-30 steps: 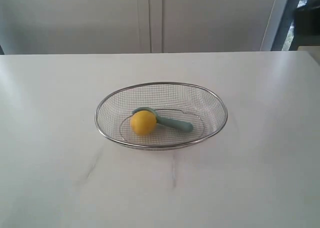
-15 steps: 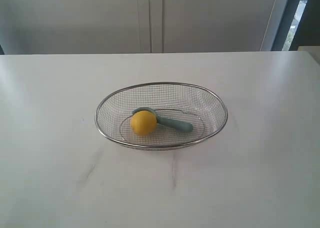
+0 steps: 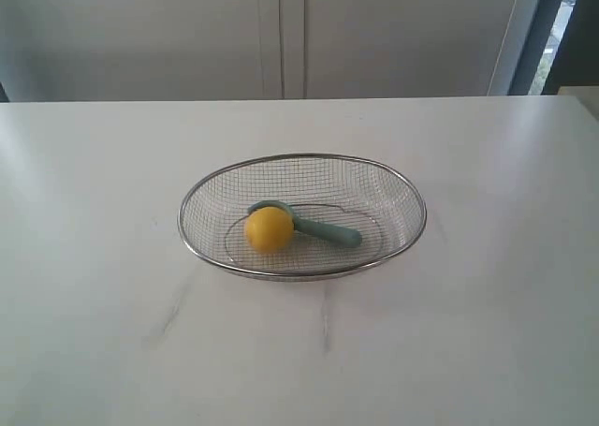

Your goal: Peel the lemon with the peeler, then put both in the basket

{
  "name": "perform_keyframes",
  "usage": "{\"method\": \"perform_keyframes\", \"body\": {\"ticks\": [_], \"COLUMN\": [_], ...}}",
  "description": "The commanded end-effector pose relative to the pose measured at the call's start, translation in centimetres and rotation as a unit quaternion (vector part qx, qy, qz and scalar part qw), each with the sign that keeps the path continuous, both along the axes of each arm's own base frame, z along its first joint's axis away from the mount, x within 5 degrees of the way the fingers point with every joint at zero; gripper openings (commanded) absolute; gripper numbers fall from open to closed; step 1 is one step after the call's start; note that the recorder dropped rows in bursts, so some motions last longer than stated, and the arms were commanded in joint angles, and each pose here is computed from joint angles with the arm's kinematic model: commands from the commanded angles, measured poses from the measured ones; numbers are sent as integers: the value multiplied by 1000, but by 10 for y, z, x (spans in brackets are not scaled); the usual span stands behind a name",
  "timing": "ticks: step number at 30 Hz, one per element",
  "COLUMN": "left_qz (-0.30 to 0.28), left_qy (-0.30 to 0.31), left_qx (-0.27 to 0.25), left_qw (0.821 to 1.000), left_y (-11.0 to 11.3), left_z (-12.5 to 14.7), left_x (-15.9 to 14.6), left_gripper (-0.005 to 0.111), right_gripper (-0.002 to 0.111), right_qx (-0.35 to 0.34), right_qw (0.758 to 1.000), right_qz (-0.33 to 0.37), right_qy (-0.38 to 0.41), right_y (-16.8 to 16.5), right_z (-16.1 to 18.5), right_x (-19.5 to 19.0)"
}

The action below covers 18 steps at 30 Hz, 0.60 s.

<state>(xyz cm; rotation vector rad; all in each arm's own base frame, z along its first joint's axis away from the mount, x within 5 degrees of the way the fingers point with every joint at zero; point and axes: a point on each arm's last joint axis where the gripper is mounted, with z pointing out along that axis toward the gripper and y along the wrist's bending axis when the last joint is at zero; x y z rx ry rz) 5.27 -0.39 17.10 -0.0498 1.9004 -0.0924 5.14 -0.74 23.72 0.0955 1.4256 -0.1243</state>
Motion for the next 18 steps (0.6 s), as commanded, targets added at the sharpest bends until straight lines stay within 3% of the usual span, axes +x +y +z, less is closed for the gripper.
{"method": "perform_keyframes", "body": {"ticks": [1, 11, 18], "left_qz": [-3, -3, -3], "left_qy": [1, 1, 1], "left_qx": [2, 2, 2], "left_qw": [1000, 1000, 1000], "left_y": [0, 0, 0], "left_z": [-2, -2, -2], "left_x": [0, 0, 0], "left_gripper": [0, 0, 0], "right_gripper": [3, 3, 3], "right_qx": [0, 36, 37], "right_qw": [999, 981, 979], "right_qz": [-6, -50, -50], "right_qy": [42, 187, 192], "right_y": [-1, -7, -7], "right_z": [-27, -54, -55], "right_x": [4, 1, 0]}}
